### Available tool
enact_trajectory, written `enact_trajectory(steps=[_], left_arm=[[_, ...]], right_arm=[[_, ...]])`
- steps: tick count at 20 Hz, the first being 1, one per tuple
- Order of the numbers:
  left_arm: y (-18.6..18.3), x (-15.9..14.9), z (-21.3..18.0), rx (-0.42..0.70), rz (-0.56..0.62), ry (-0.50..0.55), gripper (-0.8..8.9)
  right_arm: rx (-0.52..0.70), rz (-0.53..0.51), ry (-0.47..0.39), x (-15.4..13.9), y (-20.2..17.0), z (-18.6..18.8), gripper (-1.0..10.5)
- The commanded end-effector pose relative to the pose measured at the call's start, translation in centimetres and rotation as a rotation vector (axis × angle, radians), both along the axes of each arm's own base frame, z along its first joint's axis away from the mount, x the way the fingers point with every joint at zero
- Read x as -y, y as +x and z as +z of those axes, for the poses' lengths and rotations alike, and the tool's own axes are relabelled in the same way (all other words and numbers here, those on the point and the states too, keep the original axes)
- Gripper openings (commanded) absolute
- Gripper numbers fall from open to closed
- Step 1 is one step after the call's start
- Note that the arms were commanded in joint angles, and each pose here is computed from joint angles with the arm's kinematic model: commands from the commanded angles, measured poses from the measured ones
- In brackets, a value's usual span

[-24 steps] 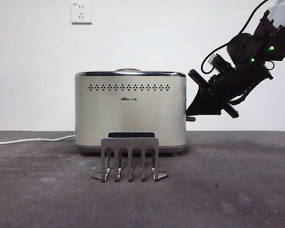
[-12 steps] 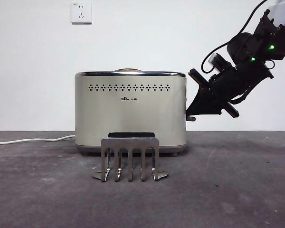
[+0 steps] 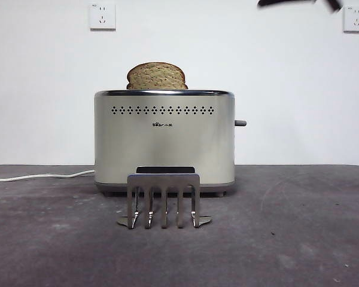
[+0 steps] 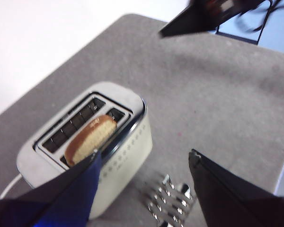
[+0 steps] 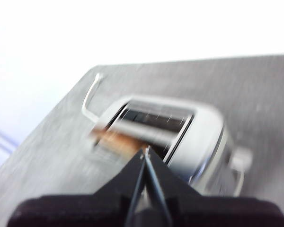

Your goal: Pick up a slice of bread from the rack,put the bread on the toaster,press the button

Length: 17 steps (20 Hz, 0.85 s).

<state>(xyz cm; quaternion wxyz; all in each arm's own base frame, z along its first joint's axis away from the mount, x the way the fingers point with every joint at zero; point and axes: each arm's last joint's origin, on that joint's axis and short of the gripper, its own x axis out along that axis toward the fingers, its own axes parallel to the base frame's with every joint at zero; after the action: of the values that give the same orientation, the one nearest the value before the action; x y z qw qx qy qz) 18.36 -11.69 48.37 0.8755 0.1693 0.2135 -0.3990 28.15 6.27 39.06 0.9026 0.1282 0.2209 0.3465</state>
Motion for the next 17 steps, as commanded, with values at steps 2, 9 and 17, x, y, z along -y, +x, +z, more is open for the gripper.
enact_trajectory(steps=[2,9,17], left_arm=[[-0.2,0.0,-0.5,-0.061,0.004,0.014,3.15],[-0.7,-0.2,-1.2,-0.155,-0.013,0.033,3.14],[-1.2,-0.4,-1.7,-0.236,-0.046,0.050,3.14]], right_arm=[[-0.021,0.035,-0.068,0.6,-4.3,1.1,-0.1],[-0.168,0.109,-0.201,1.7,-10.7,0.9,-0.1],[-0.318,0.177,-0.278,2.1,-13.2,-0.2,-0.1]])
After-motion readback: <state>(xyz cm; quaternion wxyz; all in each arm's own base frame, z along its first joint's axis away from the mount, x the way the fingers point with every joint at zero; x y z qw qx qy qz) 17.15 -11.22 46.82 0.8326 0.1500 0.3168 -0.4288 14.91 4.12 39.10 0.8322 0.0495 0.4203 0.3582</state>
